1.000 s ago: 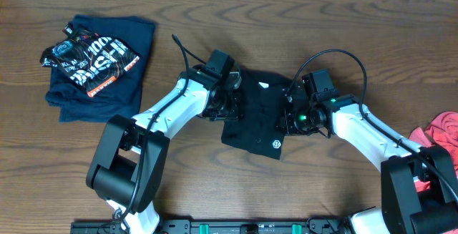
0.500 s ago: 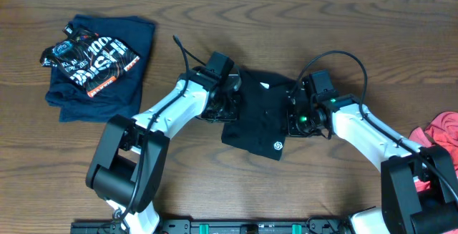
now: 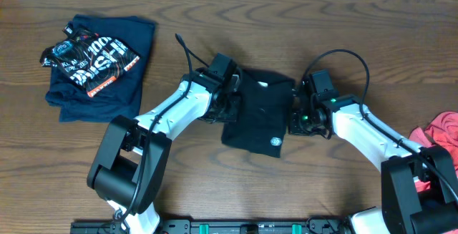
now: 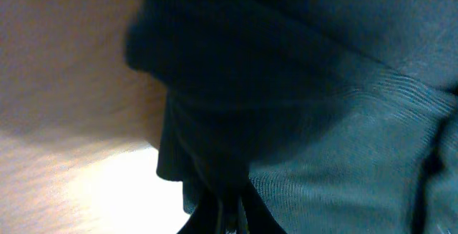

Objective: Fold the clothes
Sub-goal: 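Grasp the folded black shirt's top edge with the left gripper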

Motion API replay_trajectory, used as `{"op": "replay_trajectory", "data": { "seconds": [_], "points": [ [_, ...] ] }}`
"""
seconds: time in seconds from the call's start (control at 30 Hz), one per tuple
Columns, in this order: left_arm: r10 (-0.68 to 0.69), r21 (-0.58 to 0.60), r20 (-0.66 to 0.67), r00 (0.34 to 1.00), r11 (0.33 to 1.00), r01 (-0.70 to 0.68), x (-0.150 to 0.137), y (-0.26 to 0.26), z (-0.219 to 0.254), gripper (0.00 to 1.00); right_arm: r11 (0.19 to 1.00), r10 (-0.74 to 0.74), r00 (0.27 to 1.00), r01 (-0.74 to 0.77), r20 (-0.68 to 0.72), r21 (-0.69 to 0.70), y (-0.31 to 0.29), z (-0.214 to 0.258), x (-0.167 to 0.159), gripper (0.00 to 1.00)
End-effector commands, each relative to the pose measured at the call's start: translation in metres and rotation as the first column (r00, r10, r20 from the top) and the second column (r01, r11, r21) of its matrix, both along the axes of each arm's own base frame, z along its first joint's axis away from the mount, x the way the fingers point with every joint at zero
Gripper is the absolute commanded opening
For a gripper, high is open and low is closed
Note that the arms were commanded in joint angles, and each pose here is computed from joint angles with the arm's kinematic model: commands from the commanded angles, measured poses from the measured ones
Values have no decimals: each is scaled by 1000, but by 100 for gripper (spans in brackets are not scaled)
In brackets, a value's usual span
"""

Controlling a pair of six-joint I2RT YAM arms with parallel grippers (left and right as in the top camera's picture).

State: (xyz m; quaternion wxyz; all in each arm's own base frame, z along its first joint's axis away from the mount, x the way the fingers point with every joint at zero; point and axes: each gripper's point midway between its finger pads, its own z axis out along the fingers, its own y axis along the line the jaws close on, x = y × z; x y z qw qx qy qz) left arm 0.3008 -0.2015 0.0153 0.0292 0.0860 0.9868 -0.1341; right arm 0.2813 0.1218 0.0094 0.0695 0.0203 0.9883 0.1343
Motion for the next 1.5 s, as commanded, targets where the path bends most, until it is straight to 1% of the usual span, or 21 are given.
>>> {"op": "replay_trajectory", "data": {
  "seconds": [0.0,0.03,0.07,0.1,0.13,0.2,0.23,0.27,0.4,0.47,0.53,0.63,0.73,0.83,0.9,1.03,1.13,1.2,1.4,1.43,1.47],
  "points": [
    [35,129,-21,999,991,-32,-9,29,-14,6,995,-28,999,32,35,-96,-21,-1,6,15],
    [34,128,-20,999,991,-31,-9,29,-13,8,995,-18,999,21,36,-98,-21,-1,6,17],
    [30,124,-13,999,992,-28,-9,29,-9,12,995,-11,999,15,36,-100,-21,-1,6,20],
    [14,114,10,1000,993,-15,-6,29,0,24,995,-7,999,11,39,-100,-21,0,6,23],
    [5,107,27,1000,994,-8,-3,28,6,32,995,-8,999,12,40,-100,-22,0,7,24],
    [-8,82,90,996,997,1,5,25,26,39,995,-12,999,17,46,-99,-22,3,9,24],
    [-4,71,130,992,997,-5,10,25,38,58,995,-16,999,21,51,-97,-23,4,10,25],
    [4,64,168,986,998,-15,15,26,49,98,995,-20,998,25,57,-96,-24,6,11,25],
    [58,46,322,945,996,-77,37,41,88,98,995,-39,997,46,71,-91,-29,11,14,27],
    [93,10,377,921,995,-104,50,46,101,98,995,-42,997,48,71,-91,-30,11,14,28],
    [117,-23,405,907,993,-118,61,49,107,98,995,-42,997,48,68,-92,-30,11,13,29],
    [67,-113,412,909,993,-22,71,39,107,98,994,-42,997,48,61,-94,-31,11,11,29],
    [28,-202,391,920,978,56,78,31,97,98,994,-42,998,47,55,-96,-31,10,10,29],
    [-6,-297,343,939,948,115,79,23,79,98,994,-42,998,46,44,-99,-32,9,7,29],
    [-17,-352,298,954,927,126,79,18,63,98,994,-42,998,45,38,-101,-32,9,6,29],
    [-31,-409,222,975,904,122,76,9,34,98,994,-42,999,44,30,-103,-33,9,4,30],
    [-68,-506,196,978,848,160,70,-11,27,98,994,-42,999,44,30,-103,-33,9,4,30],
    [-89,-527,179,980,832,173,66,-20,18,98,994,-42,999,44,30,-103,-33,9,4,30],
    [-159,-523,109,981,831,192,46,-43,-20,99,994,-42,999,44,30,-103,-33,9,4,30],
    [-167,-522,106,980,830,198,44,-46,-24,98,994,-42,999,44,29,-103,-33,9,4,30],
    [-175,-522,109,979,827,206,43,-49,-27,90,994,-42,999,44,27,-104,-33,9,3,30]
  ]
}}
